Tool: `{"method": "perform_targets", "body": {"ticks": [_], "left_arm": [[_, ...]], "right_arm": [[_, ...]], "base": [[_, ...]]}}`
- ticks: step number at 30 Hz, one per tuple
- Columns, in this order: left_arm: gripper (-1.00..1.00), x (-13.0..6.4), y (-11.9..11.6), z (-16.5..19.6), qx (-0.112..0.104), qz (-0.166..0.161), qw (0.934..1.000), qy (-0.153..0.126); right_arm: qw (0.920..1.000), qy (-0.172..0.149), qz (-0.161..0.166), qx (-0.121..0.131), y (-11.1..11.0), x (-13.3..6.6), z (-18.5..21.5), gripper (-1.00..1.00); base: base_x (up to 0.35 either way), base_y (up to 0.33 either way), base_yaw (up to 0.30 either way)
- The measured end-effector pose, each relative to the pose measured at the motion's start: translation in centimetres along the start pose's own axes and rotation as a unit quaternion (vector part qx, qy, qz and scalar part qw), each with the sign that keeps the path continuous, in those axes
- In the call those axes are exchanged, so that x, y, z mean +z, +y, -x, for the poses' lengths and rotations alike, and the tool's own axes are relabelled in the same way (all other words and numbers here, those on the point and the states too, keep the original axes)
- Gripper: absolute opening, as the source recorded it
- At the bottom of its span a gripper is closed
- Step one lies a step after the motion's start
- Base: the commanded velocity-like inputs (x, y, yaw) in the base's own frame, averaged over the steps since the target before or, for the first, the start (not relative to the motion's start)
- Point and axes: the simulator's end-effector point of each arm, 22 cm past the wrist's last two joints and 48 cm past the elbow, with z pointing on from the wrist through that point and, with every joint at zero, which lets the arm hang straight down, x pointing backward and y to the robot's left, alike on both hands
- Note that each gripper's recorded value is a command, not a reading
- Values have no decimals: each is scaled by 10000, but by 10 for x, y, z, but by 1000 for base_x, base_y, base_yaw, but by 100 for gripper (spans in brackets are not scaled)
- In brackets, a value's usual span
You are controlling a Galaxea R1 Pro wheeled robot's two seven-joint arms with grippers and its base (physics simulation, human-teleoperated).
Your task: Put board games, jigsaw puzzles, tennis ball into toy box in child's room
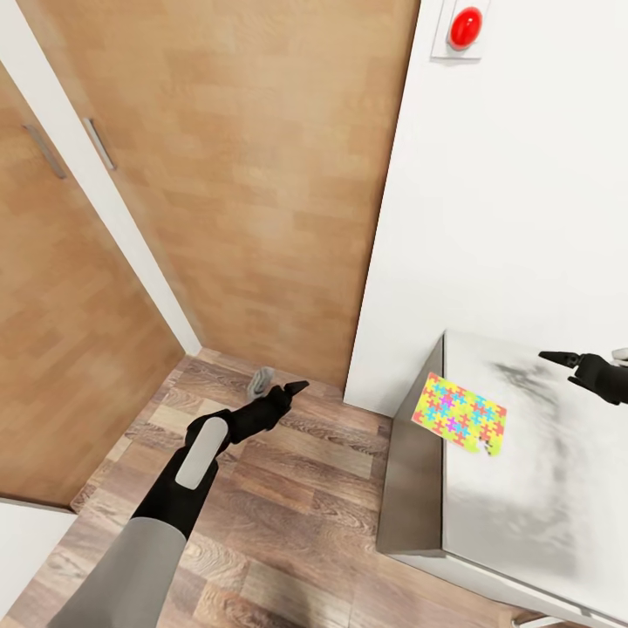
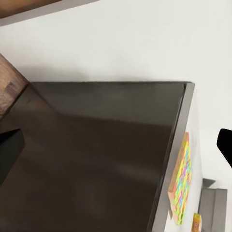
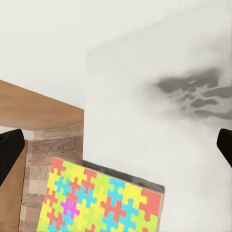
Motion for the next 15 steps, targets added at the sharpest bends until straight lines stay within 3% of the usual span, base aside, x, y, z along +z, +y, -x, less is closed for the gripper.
{"method": "perform_targets", "body": {"ticks": [15], "left_arm": [[100,11,10,1,-17,-20,10000,7]], "right_arm": [[9991,-269,-27,-331,0,-12,5,100]], "base": [[0,0,0]]}}
